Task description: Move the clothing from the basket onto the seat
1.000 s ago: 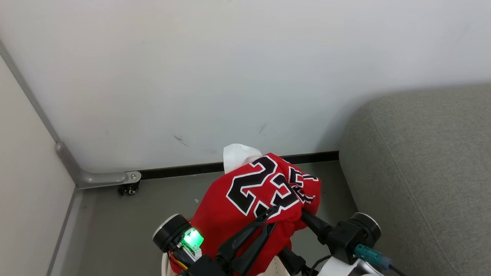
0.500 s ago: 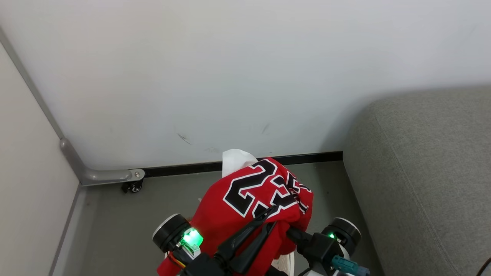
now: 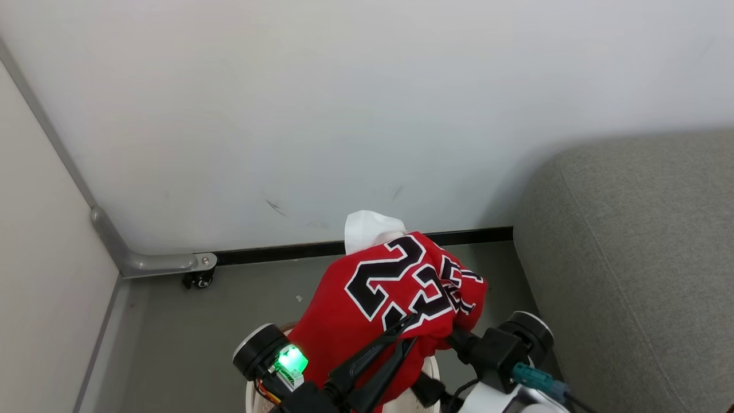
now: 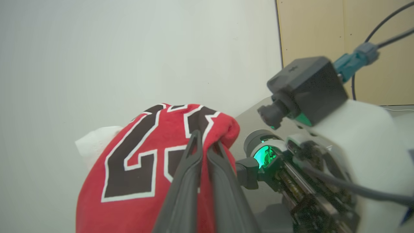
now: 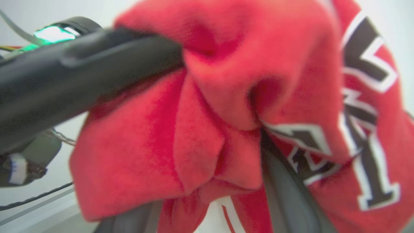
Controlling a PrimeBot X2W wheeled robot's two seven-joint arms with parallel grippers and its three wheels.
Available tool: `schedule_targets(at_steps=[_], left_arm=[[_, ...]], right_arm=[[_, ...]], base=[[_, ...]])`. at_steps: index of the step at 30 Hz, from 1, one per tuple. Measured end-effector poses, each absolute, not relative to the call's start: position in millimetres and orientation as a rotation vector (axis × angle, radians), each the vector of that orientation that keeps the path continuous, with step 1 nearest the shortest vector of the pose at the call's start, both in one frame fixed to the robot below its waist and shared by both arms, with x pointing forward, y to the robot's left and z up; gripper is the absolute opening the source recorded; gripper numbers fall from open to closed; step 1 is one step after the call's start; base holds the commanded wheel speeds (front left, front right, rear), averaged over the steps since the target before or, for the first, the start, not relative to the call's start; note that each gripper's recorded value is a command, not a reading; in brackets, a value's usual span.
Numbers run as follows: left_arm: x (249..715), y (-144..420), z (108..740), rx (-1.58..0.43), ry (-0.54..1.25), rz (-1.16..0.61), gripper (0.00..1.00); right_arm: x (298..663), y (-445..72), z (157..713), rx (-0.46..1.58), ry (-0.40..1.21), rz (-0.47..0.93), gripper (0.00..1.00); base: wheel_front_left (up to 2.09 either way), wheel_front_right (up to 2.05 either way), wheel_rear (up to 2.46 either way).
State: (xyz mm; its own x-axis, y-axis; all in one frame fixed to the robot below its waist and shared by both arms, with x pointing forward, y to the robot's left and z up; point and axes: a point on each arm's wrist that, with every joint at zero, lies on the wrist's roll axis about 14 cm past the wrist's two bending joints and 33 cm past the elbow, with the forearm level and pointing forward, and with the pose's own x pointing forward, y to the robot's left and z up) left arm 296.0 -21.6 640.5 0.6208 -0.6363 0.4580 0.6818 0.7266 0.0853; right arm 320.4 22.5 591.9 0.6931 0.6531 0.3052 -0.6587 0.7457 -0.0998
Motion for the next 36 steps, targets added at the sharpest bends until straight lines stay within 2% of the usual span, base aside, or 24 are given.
schedule_targets(at_steps=[1, 14, 24, 34, 35, 36], left_arm=[[296.0, -21.6, 640.5, -0.1, -0.487, -0.759, 0.0], [297.7, -18.5, 639.5, -0.095, -0.484, -0.748, 0.0], [311.9, -2.1, 634.2, -0.082, -0.466, -0.682, 0.0], [313.8, -7.4, 622.8, -0.083, -0.427, -0.693, 0.0], [314.0, -7.6, 621.9, -0.084, -0.424, -0.693, 0.05], [314.3, -7.8, 621.0, -0.084, -0.421, -0.692, 0.27]], right_arm=[[320.4, 22.5, 591.9, 0.018, -0.334, 0.733, 0.0], [344.5, -20.7, 603.8, 0.082, -0.353, 0.573, 0.0], [344.1, -30.5, 605.0, 0.16, -0.346, 0.538, 0.0], [344.1, -40.0, 616.6, 0.239, -0.371, 0.514, 0.0], [344.1, -40.1, 616.9, 0.239, -0.372, 0.514, 0.0], [344.0, -40.1, 617.0, 0.239, -0.372, 0.514, 0.0]], base=[[0.0, 0.0, 0.0], [0.0, 0.0, 0.0], [0.0, 0.0, 0.0], [0.0, 0.0, 0.0], [0.0, 0.0, 0.0], [0.0, 0.0, 0.0]])
